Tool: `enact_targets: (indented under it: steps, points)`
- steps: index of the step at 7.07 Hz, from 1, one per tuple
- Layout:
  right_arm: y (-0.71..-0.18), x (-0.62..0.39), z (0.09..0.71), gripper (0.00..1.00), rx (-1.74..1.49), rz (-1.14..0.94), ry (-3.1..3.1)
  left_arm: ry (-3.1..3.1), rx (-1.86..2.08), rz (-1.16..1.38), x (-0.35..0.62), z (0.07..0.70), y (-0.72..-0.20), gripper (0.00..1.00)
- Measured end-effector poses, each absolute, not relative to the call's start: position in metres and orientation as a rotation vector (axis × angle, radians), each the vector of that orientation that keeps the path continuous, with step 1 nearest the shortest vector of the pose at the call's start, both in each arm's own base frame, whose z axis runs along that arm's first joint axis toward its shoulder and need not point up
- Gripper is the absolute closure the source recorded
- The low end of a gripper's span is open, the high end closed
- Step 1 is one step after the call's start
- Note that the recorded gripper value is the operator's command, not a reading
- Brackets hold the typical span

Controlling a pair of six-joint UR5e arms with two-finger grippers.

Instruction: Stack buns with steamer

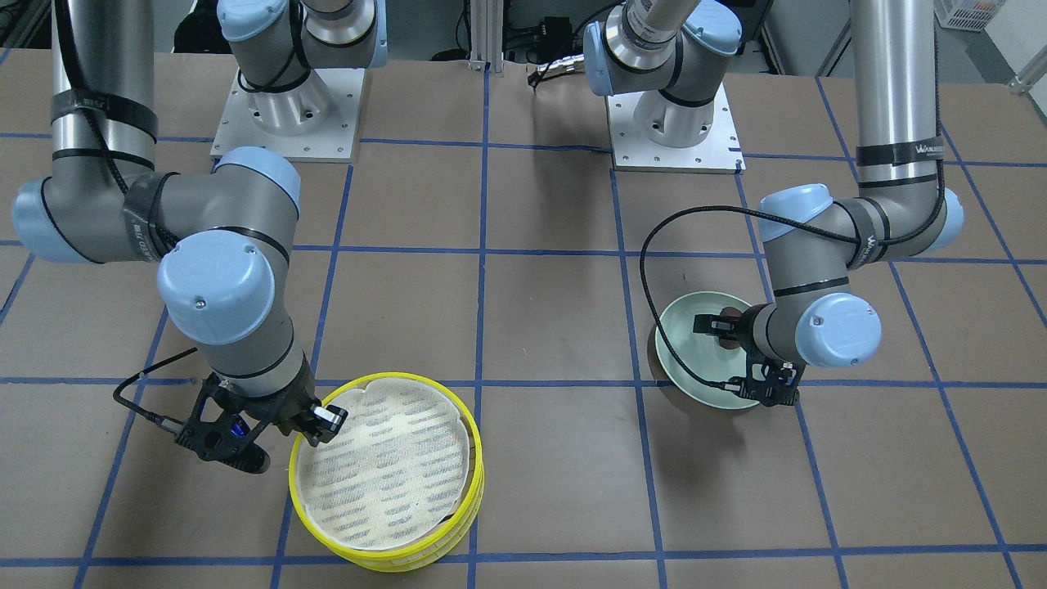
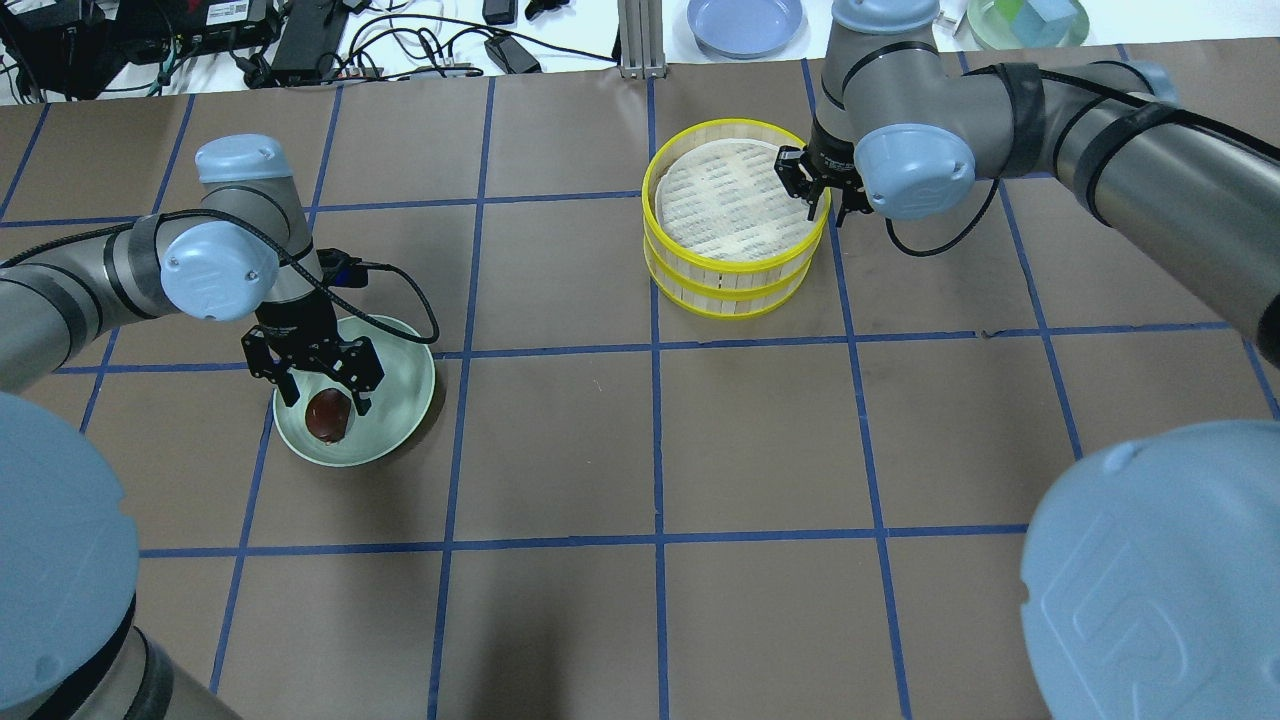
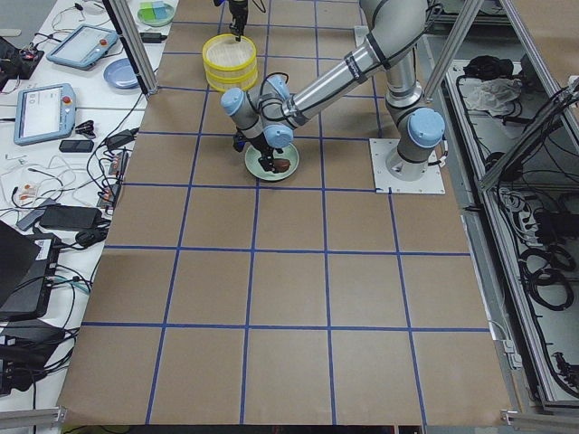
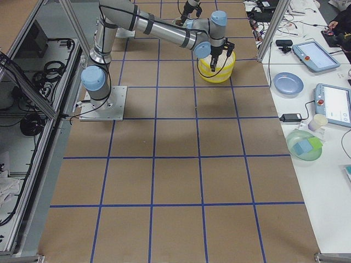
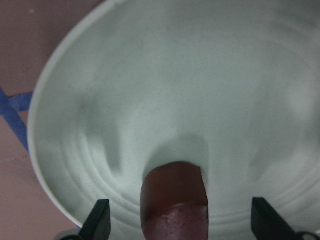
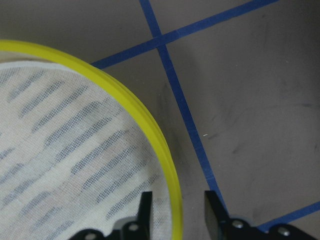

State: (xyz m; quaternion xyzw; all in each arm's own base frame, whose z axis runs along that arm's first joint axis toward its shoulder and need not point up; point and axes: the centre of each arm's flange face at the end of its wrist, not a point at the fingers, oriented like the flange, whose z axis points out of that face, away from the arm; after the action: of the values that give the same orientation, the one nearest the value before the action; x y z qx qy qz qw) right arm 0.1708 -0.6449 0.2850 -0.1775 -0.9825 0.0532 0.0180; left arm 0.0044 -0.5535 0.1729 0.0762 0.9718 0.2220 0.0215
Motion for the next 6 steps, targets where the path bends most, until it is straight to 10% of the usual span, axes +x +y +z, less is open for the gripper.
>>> enact_targets:
  steps: [1, 6]
  points:
    - [-0.645, 0.171, 0.283, 0.04, -0.551, 0.163, -3.052, 3.012, 0.231, 0.654, 0.005, 0.174, -0.558, 1.0]
    - [-0.596, 0.165, 0.402, 0.0, -0.447, 0.174, -3.105, 3.017, 0.12, 0.403, 0.009, 0.188, -0.587, 1.0]
